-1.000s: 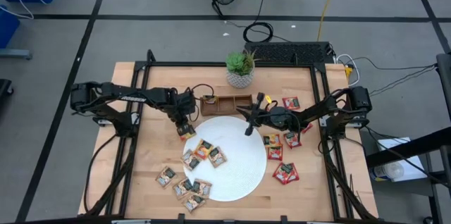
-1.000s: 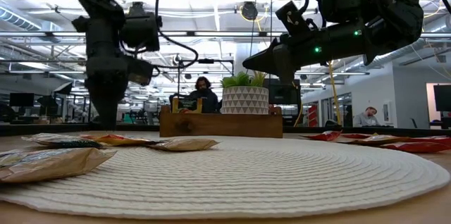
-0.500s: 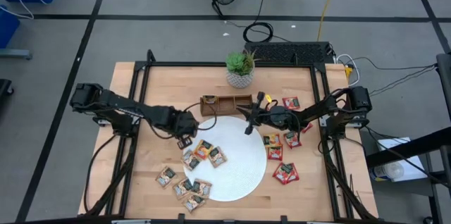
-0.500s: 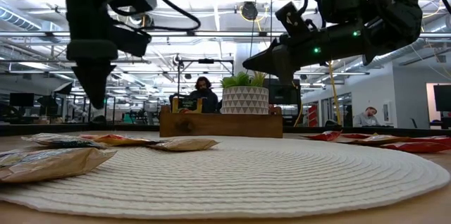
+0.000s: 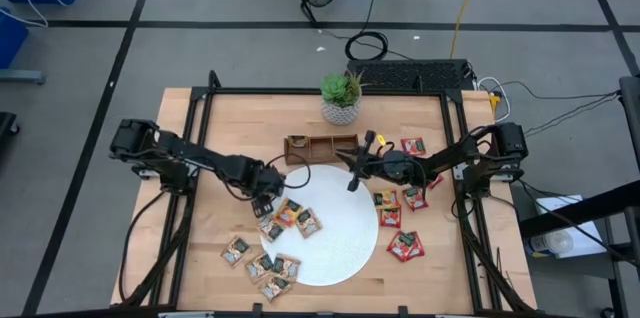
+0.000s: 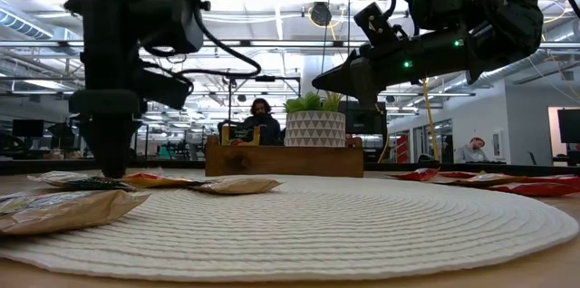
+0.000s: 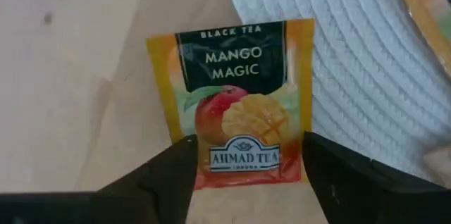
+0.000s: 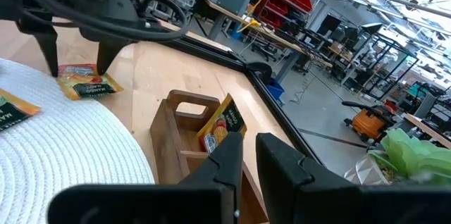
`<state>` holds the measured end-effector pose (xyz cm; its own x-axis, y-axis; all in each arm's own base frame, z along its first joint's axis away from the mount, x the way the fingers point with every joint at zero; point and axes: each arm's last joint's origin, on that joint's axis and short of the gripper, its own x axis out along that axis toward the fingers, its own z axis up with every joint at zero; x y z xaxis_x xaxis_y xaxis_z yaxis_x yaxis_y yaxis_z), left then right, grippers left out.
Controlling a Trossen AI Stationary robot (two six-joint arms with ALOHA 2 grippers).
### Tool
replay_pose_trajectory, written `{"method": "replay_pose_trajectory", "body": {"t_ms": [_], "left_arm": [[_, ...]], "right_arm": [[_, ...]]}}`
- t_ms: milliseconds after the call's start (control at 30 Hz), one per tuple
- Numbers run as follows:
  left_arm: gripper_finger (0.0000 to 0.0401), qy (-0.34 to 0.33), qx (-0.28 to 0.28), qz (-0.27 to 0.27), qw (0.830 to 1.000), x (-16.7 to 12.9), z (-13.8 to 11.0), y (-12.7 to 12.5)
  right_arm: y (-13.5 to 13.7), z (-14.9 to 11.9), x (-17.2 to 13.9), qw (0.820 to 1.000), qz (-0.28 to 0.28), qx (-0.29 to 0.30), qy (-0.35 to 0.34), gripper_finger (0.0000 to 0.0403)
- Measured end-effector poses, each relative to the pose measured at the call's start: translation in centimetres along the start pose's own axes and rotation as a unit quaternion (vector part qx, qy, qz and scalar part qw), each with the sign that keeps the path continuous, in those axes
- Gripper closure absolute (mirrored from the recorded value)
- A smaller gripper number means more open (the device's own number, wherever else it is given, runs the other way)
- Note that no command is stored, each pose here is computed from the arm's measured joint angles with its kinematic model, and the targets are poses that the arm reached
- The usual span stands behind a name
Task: Pick & Place Tea
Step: Put the mango tea bag into the wooden organizer
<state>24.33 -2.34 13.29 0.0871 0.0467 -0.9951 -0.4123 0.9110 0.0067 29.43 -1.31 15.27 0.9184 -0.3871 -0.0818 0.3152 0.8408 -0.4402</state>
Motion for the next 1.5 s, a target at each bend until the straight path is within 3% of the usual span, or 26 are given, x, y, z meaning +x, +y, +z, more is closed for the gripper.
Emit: {"method": "replay_pose_trajectory", "body": {"t_ms": [167,333,467,700,833,967,1067,1167,1267,1367,1500], "left_arm": [[0.0140,0.010,-0.007,-0.015,1.000,1.0,0.1,1.0],[0.0171,-0.001,0.006,-0.016,1.000,1.0,0.3,1.4],[0.0228,-0.007,0.032,-0.018,0.999,1.0,0.3,1.2],[0.0366,0.001,0.038,-0.017,0.999,0.0,0.3,1.3],[0.0374,-0.008,0.034,-0.013,0.999,-2.3,0.6,1.0],[0.0373,-0.081,0.092,0.038,0.992,-4.9,1.6,-0.1],[0.0373,-0.161,0.135,0.130,0.969,-6.5,2.9,-0.7],[0.0373,-0.235,0.170,0.226,0.930,-7.8,4.5,-1.2],[0.0373,-0.278,0.206,0.297,0.890,-8.3,5.7,-1.6],[0.0373,-0.325,0.228,0.316,0.862,-9.3,7.0,-1.9],[0.0373,-0.354,0.258,0.324,0.839,-9.9,7.8,-2.2]], "right_arm": [[0.0,0.0,0.0,1.000,0.000,0.000,0.000,0.0369],[0.0,0.0,0.0,1.000,0.000,0.000,0.000,0.0369],[0.0,0.0,0.0,1.000,0.000,0.000,0.000,0.0369],[0.0,0.0,0.0,1.000,0.000,0.000,0.000,0.0369],[0.0,0.1,0.0,1.000,-0.001,0.003,-0.003,0.0369],[0.0,0.3,0.0,0.999,0.023,0.033,-0.022,0.0369],[0.1,0.5,0.0,0.993,0.080,0.066,-0.055,0.0369],[-0.5,0.8,0.2,0.982,0.123,0.109,-0.091,0.0369],[-1.4,1.0,0.4,0.975,0.112,0.155,-0.109,0.0369],[-2.4,0.9,0.9,0.970,0.107,0.187,-0.111,0.0368],[-3.4,0.6,1.5,0.950,0.169,0.239,-0.110,0.0343]]}}
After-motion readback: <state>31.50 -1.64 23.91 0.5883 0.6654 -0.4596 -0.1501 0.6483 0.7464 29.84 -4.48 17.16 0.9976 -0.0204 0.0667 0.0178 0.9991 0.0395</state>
